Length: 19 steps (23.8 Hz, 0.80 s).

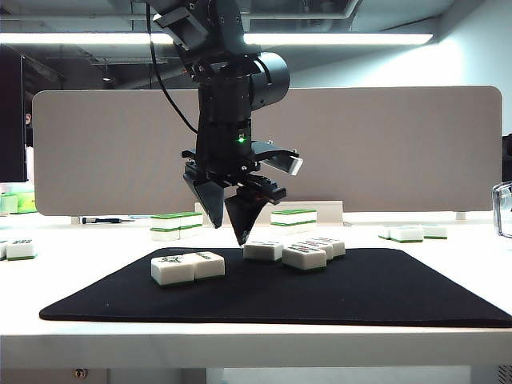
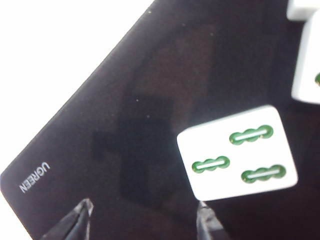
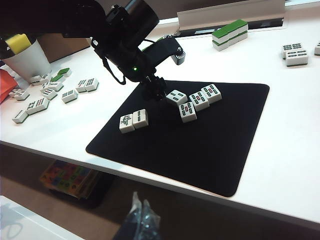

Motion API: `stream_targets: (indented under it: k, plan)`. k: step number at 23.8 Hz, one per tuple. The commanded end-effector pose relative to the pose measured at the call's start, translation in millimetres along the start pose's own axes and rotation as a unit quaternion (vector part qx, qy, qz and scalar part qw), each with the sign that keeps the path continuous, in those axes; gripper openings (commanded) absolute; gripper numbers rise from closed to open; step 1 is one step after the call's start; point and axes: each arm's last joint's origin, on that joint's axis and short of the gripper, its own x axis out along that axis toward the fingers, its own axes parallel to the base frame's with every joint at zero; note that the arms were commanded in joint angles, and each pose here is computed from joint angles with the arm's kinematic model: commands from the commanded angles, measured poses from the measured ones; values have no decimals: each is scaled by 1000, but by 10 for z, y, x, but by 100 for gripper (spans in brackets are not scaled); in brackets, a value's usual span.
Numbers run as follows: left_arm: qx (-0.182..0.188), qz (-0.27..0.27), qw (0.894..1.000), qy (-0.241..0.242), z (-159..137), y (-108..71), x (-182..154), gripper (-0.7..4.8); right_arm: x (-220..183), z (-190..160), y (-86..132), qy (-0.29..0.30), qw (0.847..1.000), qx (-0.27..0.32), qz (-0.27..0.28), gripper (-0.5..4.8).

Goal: Align six mahjong tiles in a row on the table.

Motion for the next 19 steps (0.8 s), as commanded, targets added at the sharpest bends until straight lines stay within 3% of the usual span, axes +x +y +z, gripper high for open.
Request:
stream_targets:
  k: [1, 3, 11, 14, 19]
  plan:
    - [-49, -43, 998, -16, 26, -28, -45, 278, -26, -1, 12, -13, 1000, -9, -3, -1]
    - [-64, -86, 994, -26, 36, -47, -59, 278, -26, -1, 10, -13, 1000, -9, -6, -1]
    - [-100, -127, 986, -47, 70, -50, -92, 284, -26, -1, 10, -13, 1000, -9, -6, -1]
    - [-102, -124, 986, -54, 91, -63, -23, 352, -26, -1, 10, -13, 1000, -9, -6, -1]
    - [-121, -105, 985, -61, 111, -47, -16, 351, -26, -2, 10, -13, 1000, -9, -6, -1]
